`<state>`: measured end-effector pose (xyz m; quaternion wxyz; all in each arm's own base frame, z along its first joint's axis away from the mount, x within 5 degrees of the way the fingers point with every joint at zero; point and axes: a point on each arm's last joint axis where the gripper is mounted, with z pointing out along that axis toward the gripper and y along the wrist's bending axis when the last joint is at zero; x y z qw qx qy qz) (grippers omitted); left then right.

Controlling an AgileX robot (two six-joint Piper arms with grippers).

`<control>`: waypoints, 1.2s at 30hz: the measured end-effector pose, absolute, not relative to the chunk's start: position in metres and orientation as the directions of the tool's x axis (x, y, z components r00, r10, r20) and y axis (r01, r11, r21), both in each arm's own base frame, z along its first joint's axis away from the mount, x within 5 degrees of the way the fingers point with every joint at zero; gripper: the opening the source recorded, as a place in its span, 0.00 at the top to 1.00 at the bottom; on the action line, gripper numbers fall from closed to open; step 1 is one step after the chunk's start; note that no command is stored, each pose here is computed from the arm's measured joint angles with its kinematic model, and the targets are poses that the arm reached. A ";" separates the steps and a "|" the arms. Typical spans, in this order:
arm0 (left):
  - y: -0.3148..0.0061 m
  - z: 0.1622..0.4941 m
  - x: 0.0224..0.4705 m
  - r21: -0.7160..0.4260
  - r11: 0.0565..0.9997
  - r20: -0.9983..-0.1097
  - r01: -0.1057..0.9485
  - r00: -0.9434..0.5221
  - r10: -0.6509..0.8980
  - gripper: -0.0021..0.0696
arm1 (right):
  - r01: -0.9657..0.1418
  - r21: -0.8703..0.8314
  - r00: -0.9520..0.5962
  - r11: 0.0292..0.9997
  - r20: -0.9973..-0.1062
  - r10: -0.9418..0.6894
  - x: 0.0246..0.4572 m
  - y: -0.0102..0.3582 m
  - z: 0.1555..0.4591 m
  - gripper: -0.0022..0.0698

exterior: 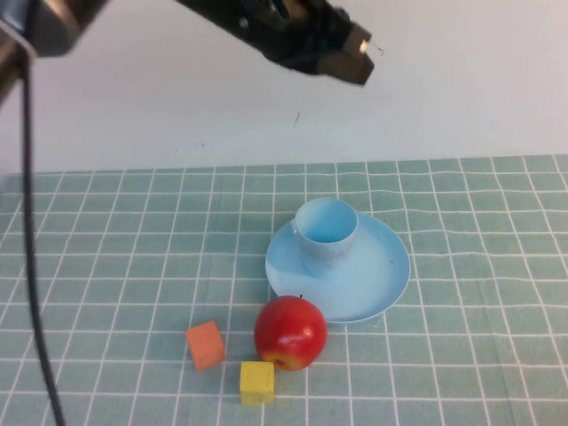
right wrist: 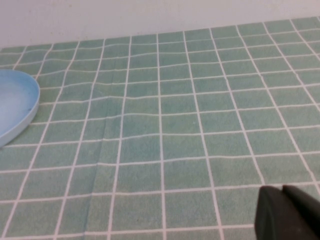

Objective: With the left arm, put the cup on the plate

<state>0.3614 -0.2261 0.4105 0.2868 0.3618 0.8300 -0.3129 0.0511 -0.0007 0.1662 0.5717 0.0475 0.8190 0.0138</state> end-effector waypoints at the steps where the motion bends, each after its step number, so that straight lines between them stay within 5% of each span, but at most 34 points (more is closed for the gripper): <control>1: -0.221 0.429 0.350 -0.282 0.536 -0.736 0.796 -0.538 0.410 0.97 | 0.062 0.077 -0.342 0.995 -0.935 0.094 0.051 -0.001 0.166 0.97; 8: -0.167 0.532 0.260 -0.040 0.593 -0.885 0.804 -0.304 0.353 0.97 | 0.062 0.077 -0.342 0.995 -0.935 0.094 0.051 -0.001 0.166 0.97; 16: -0.088 0.590 0.131 0.126 0.742 -0.984 0.658 -0.012 0.177 0.97 | 0.062 0.077 -0.342 0.995 -0.935 0.094 0.051 -0.001 0.166 0.97; 25: -0.018 0.521 0.039 0.119 0.904 -0.986 0.411 0.155 0.059 0.97 | 0.062 0.077 -0.342 0.995 -0.935 0.094 0.051 -0.001 0.166 0.97; 36: -0.021 0.409 0.053 0.049 0.917 -0.996 0.395 -0.044 0.072 0.97 | 0.062 0.077 -0.342 0.995 -0.935 0.094 0.051 -0.001 0.166 0.97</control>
